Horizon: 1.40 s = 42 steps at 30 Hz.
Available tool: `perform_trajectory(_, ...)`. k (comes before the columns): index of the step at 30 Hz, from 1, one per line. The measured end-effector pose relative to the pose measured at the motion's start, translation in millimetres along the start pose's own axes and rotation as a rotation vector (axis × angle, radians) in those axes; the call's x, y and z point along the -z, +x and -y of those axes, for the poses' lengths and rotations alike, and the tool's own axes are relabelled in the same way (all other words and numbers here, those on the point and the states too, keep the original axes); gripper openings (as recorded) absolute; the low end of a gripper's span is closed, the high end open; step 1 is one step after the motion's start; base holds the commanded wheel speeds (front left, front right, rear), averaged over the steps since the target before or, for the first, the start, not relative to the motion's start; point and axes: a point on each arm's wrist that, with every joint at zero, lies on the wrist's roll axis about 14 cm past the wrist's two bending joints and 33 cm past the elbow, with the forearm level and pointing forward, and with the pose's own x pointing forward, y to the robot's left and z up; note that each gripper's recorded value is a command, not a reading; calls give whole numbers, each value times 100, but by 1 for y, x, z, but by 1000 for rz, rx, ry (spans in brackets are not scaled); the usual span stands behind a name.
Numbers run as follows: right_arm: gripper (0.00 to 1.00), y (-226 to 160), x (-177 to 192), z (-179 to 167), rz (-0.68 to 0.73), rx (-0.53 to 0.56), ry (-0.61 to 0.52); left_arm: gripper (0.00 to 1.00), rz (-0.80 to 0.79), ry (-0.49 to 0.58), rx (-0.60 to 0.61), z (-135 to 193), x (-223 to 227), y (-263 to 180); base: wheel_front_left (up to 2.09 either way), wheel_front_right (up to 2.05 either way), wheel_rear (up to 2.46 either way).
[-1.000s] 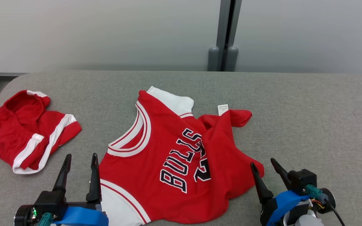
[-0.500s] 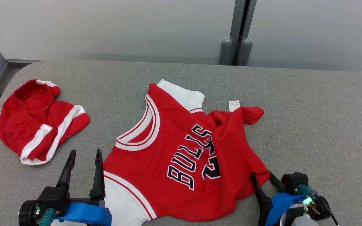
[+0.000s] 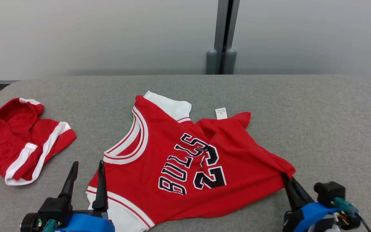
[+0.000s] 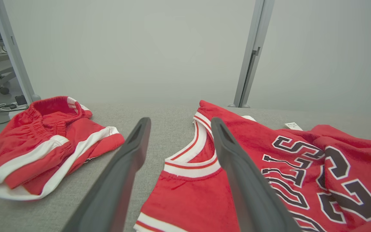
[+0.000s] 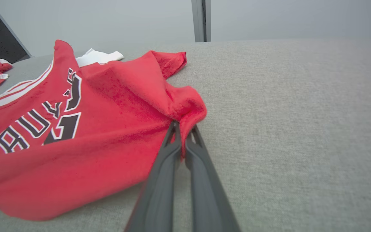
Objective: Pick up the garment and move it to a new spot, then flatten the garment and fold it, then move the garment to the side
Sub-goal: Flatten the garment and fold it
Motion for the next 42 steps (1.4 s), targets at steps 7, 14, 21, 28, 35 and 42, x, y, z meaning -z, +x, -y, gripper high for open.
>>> perform_trajectory(7,0,-44,-3,46,53,134,11,100,-3,-6,32,11,1,5,0,0,0)
perform_trajectory(14,0,-80,12,59,7,201,26,100,-13,-13,43,15,5,7,0,0,0)
perform_trajectory(21,100,-97,16,64,-29,236,28,100,-19,-17,50,17,7,9,0,0,0)
perform_trajectory(28,100,-74,-37,61,127,200,-45,100,-19,-24,48,17,7,9,0,0,0)
perform_trajectory(35,100,-25,-100,40,253,79,-158,100,-18,-17,43,15,6,14,0,0,0)
perform_trajectory(42,100,26,-120,28,227,6,-238,100,-13,-12,31,10,4,19,0,0,0)
